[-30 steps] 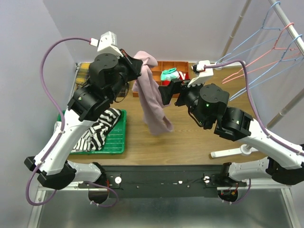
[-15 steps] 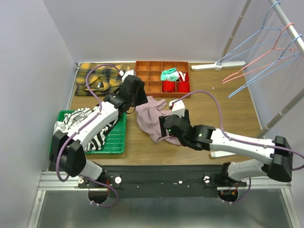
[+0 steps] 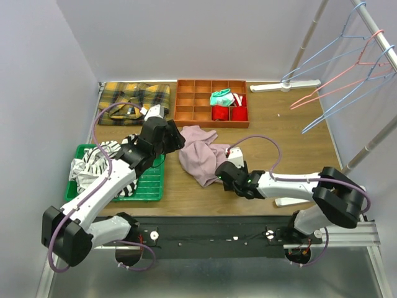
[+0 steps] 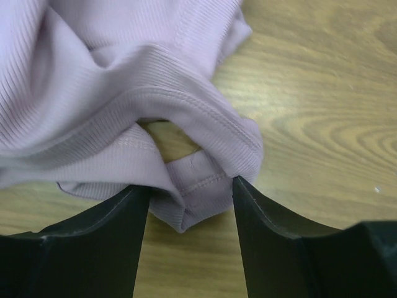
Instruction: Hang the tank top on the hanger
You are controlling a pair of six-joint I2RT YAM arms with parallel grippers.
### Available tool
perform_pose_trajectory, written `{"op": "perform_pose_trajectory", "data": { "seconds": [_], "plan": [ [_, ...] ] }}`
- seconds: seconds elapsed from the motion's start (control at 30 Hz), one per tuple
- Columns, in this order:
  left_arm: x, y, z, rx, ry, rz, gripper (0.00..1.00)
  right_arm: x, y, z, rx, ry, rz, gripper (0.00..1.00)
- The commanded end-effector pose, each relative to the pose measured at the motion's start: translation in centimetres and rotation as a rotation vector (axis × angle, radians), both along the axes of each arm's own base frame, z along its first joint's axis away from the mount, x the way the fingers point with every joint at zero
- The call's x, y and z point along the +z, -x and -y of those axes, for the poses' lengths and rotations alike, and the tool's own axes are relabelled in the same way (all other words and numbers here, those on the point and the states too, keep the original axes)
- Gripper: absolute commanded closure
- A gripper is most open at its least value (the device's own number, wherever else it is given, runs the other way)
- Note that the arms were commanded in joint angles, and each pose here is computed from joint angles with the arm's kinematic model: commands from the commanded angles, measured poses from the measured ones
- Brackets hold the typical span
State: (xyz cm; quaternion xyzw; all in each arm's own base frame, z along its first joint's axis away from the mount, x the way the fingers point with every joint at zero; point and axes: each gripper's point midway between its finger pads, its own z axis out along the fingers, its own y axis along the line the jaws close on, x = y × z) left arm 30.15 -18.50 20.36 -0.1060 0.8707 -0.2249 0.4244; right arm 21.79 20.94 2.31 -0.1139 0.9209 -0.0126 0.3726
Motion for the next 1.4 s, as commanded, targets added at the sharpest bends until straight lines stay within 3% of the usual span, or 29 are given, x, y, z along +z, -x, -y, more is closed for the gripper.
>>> {"op": "perform_pose_trajectory", "data": {
  "seconds": [0.0,0.07,0.1,0.13,0.2,0.33,0.37,0.47,0.5,0.63,0.77,0.87,0.93,1.1,1.17,1.2,1.37],
  "plan": [
    [0.2,1.5,0.4,-0.026,0.073,0.018,0.34,-1.4,-0.3,-2.9,0.079,-0.061,-0.073,0.52],
    [0.2,1.8,0.0,-0.022,0.069,0.020,0.34,-1.1,-0.4,-4.0,0.109,-0.083,-0.088,0.72],
    [0.0,1.9,-0.1,-0.019,0.065,0.017,0.35,-0.8,-0.2,-4.6,0.123,-0.095,-0.109,0.90],
    [0.0,2.1,-0.2,-0.020,0.061,0.017,0.36,0.7,-0.5,-5.6,0.130,-0.108,-0.115,0.99],
    [0.1,2.4,-0.6,-0.016,0.053,0.025,0.38,3.1,-0.1,-7.2,0.170,-0.149,-0.119,0.99],
    [1.4,2.4,-1.0,-0.006,0.058,0.059,0.42,12.8,0.1,-11.3,0.320,-0.318,-0.053,0.99],
    [1.9,2.4,-1.1,-0.005,0.061,0.069,0.42,17.3,-0.8,-12.8,0.340,-0.387,0.008,0.99],
    [5.1,2.0,-1.4,0.008,0.071,0.132,0.43,21.9,-2.8,-13.5,0.339,-0.360,0.098,0.99],
    [6.7,1.8,-1.4,0.010,0.083,0.162,0.44,25.9,-3.8,-14.4,0.339,-0.400,0.168,0.99],
    [9.7,1.9,-2.1,0.020,0.070,0.220,0.46,31.9,-8.5,-13.9,0.240,-0.303,0.341,0.99],
    [9.3,2.6,-2.5,0.012,0.048,0.208,0.48,33.3,-15.4,-11.6,0.124,-0.294,0.354,0.99],
    [7.7,2.9,-2.7,0.011,0.030,0.183,0.48,32.3,-17.6,-11.0,0.096,-0.291,0.344,0.99],
    [5.6,3.0,-2.9,0.022,0.007,0.144,0.48,31.3,-17.8,-11.2,0.103,-0.309,0.322,0.99],
    [-0.5,2.3,-3.5,0.084,-0.053,0.050,0.50,24.3,-17.2,-8.9,0.029,-0.194,0.233,0.99],
    [-1.9,1.8,-3.1,0.099,-0.047,0.021,0.50,23.0,-17.0,-6.2,-0.047,-0.151,0.242,0.99],
    [-2.6,1.7,-3.1,0.101,-0.052,0.011,0.50,19.8,-16.2,-4.8,-0.064,-0.099,0.198,0.99],
    [-4.4,-1.4,-2.5,0.153,-0.106,-0.010,0.50,14.7,-14.8,-1.7,-0.143,-0.071,0.140,0.99]
  ]
}}
